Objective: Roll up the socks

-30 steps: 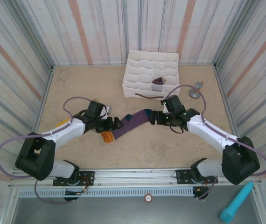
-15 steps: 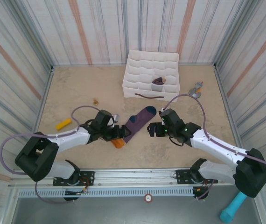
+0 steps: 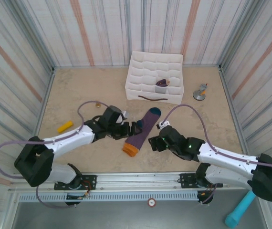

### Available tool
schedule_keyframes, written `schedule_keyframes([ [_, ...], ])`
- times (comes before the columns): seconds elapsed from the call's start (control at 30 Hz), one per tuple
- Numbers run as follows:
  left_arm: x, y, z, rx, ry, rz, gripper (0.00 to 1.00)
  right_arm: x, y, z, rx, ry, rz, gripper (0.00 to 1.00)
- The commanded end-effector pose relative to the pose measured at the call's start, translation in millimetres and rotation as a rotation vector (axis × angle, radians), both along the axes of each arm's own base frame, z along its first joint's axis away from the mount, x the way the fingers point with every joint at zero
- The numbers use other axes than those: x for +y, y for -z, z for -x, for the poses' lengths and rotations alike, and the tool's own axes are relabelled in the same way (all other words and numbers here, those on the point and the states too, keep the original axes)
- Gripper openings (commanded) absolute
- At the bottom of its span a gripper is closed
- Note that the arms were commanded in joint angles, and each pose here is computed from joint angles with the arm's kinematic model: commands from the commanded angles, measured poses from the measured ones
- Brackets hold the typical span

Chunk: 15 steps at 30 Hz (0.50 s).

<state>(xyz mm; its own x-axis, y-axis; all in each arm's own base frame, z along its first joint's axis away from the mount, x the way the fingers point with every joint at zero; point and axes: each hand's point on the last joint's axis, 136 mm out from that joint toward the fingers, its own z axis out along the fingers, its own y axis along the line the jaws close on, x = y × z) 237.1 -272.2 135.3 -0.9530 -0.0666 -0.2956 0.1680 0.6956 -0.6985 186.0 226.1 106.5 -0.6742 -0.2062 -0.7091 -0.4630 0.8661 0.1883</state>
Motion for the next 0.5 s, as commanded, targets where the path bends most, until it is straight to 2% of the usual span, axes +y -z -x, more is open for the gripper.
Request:
schedule_keyframes([
  [0.0,31.1,6.0,10.6,0.090,0.007,-0.037,0.96,13.0,-3.4,-0.2,-0.087,-0.066,0.059,0.79],
  [0.13,50.8,19.6,15.6,0.158,-0.034,-0.034,0.94,37.4,0.3,14.7,-0.121,-0.187,0.121,0.76],
  [0.27,57.7,34.8,35.5,0.234,-0.034,-0.038,0.85,51.9,6.8,17.8,-0.116,-0.221,0.144,0.76],
  [0.47,68.1,55.1,61.0,0.284,-0.080,-0.008,0.65,66.2,15.2,16.1,-0.103,-0.241,0.146,0.76],
])
